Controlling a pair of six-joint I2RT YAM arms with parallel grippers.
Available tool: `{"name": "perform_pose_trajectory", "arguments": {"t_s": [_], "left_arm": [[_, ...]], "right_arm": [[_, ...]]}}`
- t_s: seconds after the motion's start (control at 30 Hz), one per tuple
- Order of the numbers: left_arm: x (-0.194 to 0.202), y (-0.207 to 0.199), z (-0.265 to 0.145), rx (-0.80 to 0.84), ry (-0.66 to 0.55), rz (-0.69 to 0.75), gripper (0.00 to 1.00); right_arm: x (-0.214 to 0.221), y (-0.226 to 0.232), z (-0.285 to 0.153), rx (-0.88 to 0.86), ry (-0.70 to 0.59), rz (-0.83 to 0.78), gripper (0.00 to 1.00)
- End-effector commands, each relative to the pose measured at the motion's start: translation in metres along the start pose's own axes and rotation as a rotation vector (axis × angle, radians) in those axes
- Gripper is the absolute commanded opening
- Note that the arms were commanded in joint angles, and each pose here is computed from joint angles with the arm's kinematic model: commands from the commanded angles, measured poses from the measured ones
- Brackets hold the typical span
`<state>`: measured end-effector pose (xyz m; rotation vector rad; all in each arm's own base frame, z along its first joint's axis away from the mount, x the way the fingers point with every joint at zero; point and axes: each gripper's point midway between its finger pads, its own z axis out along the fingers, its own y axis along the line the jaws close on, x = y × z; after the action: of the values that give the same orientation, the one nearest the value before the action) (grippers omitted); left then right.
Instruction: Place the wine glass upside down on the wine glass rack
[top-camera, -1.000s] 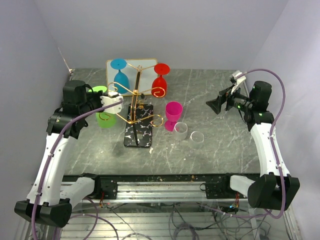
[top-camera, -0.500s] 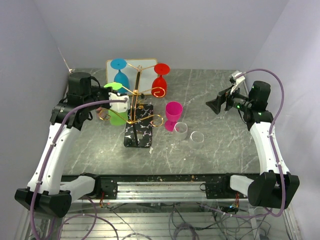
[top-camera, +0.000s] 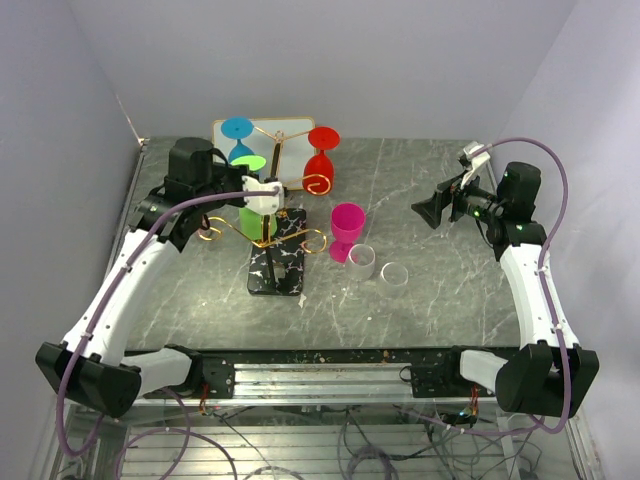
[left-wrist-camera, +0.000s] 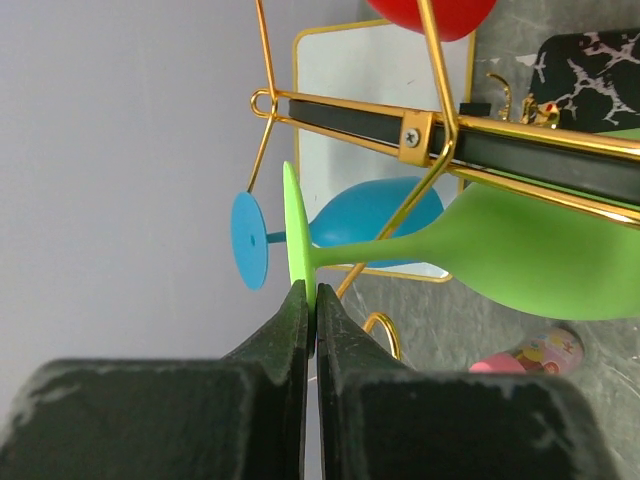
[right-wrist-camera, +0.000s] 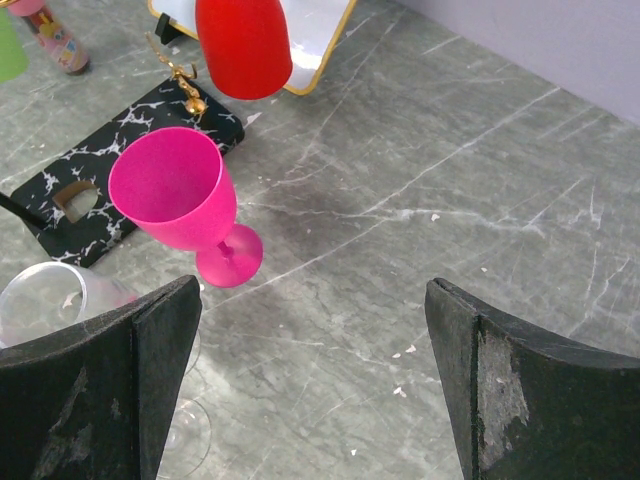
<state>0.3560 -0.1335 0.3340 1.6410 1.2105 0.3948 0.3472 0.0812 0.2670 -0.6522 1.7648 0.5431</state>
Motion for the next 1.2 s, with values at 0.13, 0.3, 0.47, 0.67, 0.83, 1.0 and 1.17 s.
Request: {"name": "perform_pose_trajectory", "arguments": {"t_s": [0.13, 0.3, 0.47, 0.67, 0.83, 1.0, 1.17], "left_arm": [[0.019, 0.035, -0.002, -0.185, 0.141, -0.07, 0.08], [0.029, 0.033, -0.003, -0.196, 0.196, -0.089, 0.09], [0.042, 0.029, -0.006, -0.198, 0.268, -0.096, 0.11], [0.051, 0.026, -0.011, -0.191, 0.328, -0.116, 0.11], [0.055, 0.02, -0.015, -0.166, 0.356, -0.121, 0.11], [0.059, 0.014, -0.019, -0.14, 0.386, -0.121, 0.11], [0.055, 0.011, -0.023, -0.131, 0.367, -0.126, 0.12]], "right_arm": [[0.006, -0.005, 0.003, 0.007, 0.008, -0.006, 0.94], [0.008, -0.005, 0.004, 0.005, 0.012, -0.003, 0.94], [0.008, -0.006, 0.004, 0.007, 0.012, -0.005, 0.94], [0.008, -0.005, 0.004, 0.005, 0.011, -0.007, 0.94], [0.007, -0.005, 0.003, 0.006, 0.011, -0.007, 0.94], [0.008, -0.005, 0.003, 0.006, 0.011, -0.008, 0.94], [0.008, -0.005, 0.003, 0.003, 0.011, -0.007, 0.94]]}}
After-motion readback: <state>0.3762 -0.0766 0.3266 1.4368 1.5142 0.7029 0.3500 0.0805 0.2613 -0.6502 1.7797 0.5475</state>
